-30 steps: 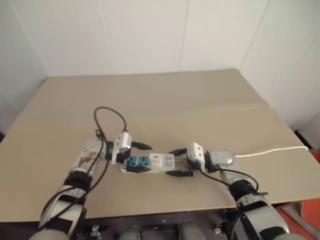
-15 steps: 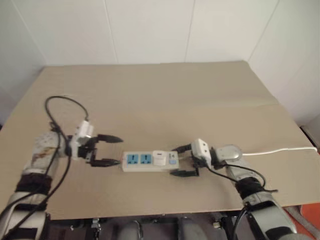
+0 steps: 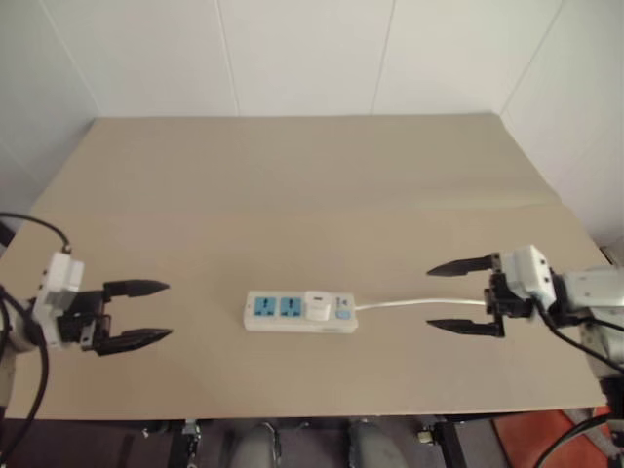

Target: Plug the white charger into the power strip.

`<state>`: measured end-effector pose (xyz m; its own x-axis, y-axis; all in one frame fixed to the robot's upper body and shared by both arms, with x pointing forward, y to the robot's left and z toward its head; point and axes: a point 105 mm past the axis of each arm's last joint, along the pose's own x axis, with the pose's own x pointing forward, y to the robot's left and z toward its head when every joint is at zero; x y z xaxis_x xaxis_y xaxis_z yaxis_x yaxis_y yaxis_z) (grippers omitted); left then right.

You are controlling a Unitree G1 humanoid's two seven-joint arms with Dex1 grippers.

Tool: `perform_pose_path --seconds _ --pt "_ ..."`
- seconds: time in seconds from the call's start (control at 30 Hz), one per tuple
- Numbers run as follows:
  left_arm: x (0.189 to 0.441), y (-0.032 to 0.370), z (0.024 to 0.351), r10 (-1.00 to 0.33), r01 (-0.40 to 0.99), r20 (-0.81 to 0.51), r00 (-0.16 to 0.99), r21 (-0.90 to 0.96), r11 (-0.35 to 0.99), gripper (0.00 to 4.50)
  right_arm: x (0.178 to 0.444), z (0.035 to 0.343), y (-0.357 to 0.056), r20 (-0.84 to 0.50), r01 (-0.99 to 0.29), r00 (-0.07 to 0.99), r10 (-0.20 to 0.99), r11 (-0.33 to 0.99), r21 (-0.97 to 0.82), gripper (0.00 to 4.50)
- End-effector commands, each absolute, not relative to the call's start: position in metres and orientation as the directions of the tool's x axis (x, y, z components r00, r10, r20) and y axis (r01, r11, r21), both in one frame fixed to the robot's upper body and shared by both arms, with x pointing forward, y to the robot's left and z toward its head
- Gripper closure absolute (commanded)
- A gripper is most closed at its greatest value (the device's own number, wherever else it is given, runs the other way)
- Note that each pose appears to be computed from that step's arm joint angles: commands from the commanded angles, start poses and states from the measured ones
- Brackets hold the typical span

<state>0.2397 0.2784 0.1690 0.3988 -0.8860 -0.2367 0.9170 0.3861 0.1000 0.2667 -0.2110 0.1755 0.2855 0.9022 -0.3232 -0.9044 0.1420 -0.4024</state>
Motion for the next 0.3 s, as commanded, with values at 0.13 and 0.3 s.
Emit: perform_pose_path --seconds 0.13,0.3 --pt "0.2380 0.2688 0.1794 -0.888 0.908 -0.194 0.417 0.129 0.398 0.00 0.2567 0.1830 -0.2134 -0.320 -0.895 0.302 0.898 0.152 -0.418 0.03" --pt "0.2392 0.2674 0.1779 -0.884 0.904 -0.193 0.425 0.131 0.406 0.00 0.2572 0.1847 -0.2144 -0.323 -0.889 0.321 0.890 0.166 -0.426 0.03"
